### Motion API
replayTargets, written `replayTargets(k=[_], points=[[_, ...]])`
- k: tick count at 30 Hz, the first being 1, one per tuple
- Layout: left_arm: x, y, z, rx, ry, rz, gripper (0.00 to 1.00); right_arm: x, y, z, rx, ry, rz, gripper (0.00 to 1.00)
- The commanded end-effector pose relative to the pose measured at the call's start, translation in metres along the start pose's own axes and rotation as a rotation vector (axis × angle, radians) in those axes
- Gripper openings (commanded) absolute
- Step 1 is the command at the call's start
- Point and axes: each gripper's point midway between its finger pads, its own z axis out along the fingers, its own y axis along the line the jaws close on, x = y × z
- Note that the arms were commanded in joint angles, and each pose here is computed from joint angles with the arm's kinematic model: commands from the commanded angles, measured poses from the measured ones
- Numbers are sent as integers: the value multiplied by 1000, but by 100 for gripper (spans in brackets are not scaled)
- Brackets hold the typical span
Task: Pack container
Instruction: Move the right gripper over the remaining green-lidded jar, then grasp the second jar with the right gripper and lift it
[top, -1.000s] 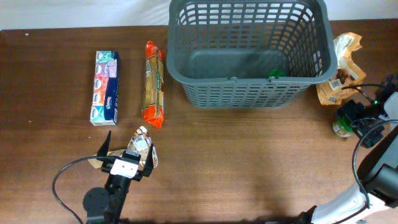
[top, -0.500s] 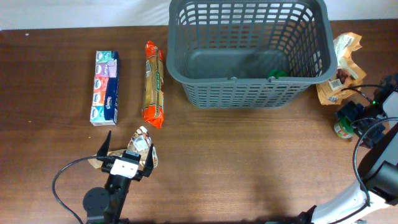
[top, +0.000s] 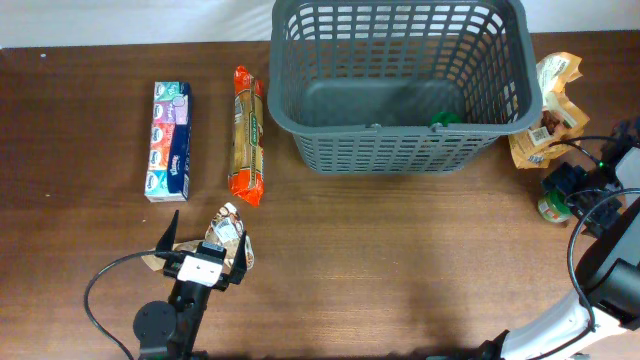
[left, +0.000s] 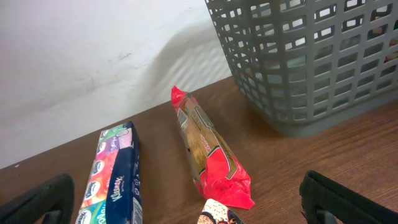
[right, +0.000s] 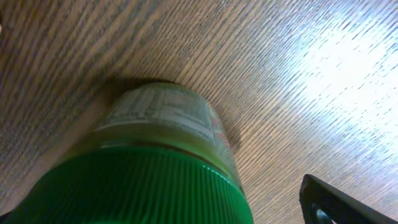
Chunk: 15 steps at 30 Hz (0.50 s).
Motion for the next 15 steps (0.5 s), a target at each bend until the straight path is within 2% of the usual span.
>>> replayTargets(k=[1,15], points=[[3,-3,1,11,8,9,99,4,-7,13,39,29,-9,99],[3,-3,1,11,8,9,99,8,-8,32,56,74,-12,99]])
